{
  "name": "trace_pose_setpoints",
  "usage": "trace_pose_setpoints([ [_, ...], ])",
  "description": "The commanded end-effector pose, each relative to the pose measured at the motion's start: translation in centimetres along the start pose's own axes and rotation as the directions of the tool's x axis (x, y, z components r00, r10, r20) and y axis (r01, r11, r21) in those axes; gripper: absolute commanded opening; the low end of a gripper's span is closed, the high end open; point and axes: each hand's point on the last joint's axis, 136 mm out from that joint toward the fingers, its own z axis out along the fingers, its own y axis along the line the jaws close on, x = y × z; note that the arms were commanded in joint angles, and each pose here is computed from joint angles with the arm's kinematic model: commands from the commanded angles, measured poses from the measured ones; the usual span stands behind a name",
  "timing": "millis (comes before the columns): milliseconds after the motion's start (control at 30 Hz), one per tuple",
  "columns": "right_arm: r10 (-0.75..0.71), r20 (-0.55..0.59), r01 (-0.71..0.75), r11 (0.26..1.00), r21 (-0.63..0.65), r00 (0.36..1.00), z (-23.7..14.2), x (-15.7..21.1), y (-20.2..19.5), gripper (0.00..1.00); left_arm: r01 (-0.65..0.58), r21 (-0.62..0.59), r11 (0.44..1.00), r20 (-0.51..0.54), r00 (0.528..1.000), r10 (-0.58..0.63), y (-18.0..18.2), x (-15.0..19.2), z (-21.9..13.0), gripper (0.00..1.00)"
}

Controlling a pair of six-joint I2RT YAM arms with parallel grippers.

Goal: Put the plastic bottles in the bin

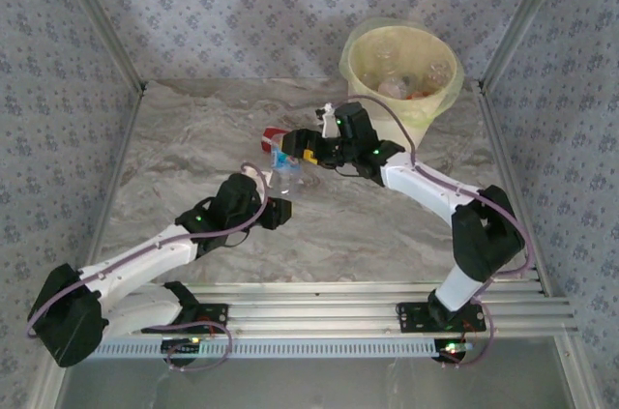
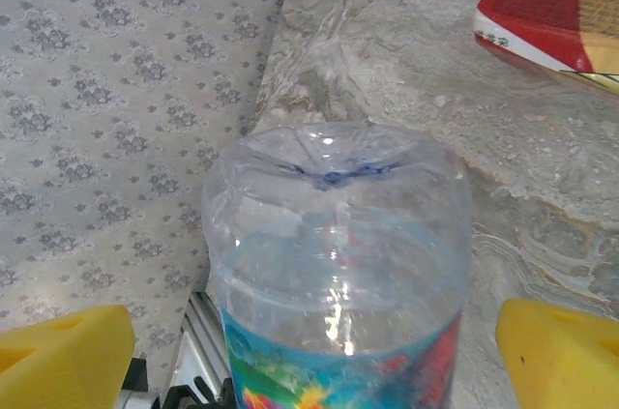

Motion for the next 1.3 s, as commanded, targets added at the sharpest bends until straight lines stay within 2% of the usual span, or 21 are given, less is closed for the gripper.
trace_pose_setpoints([
  [0, -0.003, -0.012, 0.002, 0.999, -0.051, 1.0, 0.5, -0.3, 1.4, 0.98, -0.06, 0.06, 0.996, 0.049, 0.997, 0.057, -2.2, -1.8, -0.4, 0.39],
  [233, -0.006, -0.026, 0.005, 0.999, -0.053, 1.0, 0.9, -0.2, 1.3, 0.93, -0.099, 0.087, 0.991, 0.058, 0.994, 0.094, -3.5, -2.2, -0.6, 0.41],
  [467, -0.032, -0.004, 0.032, 0.999, -0.034, 0.999, 0.0, -0.6, 1.7, 0.7, -0.117, 0.102, 0.988, 0.07, 0.991, 0.11, -4.4, -2.9, -1.0, 0.47],
  [633, -0.068, 0.043, 0.068, 0.998, -0.014, 0.997, -2.6, -2.3, 2.2, 0.64, -0.09, 0.102, 0.991, 0.056, 0.995, 0.085, -4.9, -3.4, -1.4, 0.82],
  [767, -0.157, 0.105, 0.153, 0.987, 0.044, 0.982, -6.6, -5.2, 3.4, 0.63, -0.071, 0.122, 0.99, 0.089, 0.994, 0.06, -5.8, -4.7, -2.8, 0.97],
  [833, -0.227, 0.145, 0.218, 0.973, 0.079, 0.963, -9.0, -6.9, 4.2, 0.64, -0.083, 0.137, 0.987, 0.107, 0.992, 0.069, -6.3, -5.3, -3.6, 1.0],
  [1000, -0.371, 0.267, 0.326, 0.925, 0.197, 0.89, -15.2, -11.7, 6.7, 0.65, -0.142, 0.142, 0.98, 0.117, 0.985, 0.126, -6.7, -5.6, -4.9, 1.0],
  [1133, -0.512, 0.341, 0.381, 0.842, 0.382, 0.788, -19.8, -16.0, 7.6, 0.65, -0.143, 0.115, 0.983, 0.09, 0.987, 0.133, -6.0, -5.0, -4.7, 1.0],
  [1267, -0.597, 0.398, 0.382, 0.778, 0.499, 0.696, -23.4, -20.0, 8.3, 0.65, -0.136, 0.107, 0.985, 0.084, 0.988, 0.127, -5.9, -5.1, -4.7, 1.0],
])
